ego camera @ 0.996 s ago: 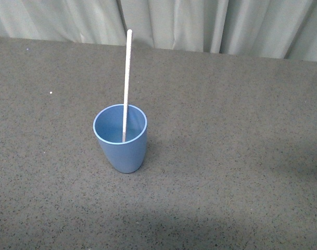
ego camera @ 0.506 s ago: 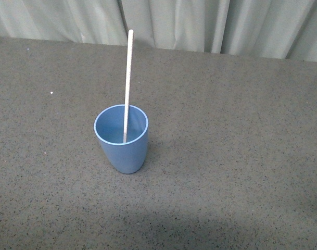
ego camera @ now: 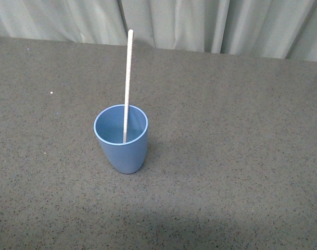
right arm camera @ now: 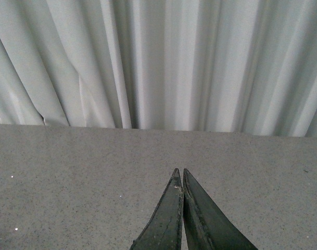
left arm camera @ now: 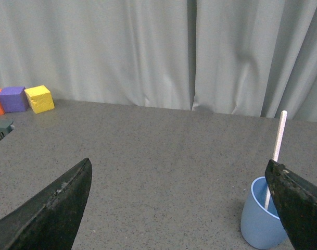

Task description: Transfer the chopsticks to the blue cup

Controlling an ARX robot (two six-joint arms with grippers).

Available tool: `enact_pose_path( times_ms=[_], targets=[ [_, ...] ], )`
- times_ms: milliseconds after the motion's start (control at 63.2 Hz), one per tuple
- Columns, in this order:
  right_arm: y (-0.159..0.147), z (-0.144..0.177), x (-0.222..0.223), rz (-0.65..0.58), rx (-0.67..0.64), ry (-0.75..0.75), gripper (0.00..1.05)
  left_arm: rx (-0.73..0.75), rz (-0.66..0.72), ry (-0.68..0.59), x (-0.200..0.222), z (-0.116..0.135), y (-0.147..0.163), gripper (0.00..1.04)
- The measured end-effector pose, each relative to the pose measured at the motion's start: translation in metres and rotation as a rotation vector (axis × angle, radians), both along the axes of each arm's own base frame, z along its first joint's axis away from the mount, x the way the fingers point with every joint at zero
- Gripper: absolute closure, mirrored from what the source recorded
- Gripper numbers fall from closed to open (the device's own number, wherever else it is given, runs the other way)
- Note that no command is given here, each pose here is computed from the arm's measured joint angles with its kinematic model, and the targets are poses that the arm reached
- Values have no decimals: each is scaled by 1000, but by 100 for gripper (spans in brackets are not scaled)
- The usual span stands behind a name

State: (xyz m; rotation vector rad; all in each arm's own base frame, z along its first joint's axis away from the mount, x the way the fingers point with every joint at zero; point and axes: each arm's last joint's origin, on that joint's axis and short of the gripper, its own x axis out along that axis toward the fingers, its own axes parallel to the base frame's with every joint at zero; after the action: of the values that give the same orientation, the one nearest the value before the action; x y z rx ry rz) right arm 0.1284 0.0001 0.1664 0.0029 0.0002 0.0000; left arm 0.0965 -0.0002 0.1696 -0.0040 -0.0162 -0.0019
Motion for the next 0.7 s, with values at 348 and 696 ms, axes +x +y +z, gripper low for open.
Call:
enact_pose_path(
  times_ms=[348, 696],
  targets=[
    [0, 2, -11, 0, 0, -7, 104, 0, 0, 0, 0, 0, 0, 7],
    [0, 2, -18, 0, 0, -8, 104, 0, 0, 0, 0, 0, 0, 7]
  ],
)
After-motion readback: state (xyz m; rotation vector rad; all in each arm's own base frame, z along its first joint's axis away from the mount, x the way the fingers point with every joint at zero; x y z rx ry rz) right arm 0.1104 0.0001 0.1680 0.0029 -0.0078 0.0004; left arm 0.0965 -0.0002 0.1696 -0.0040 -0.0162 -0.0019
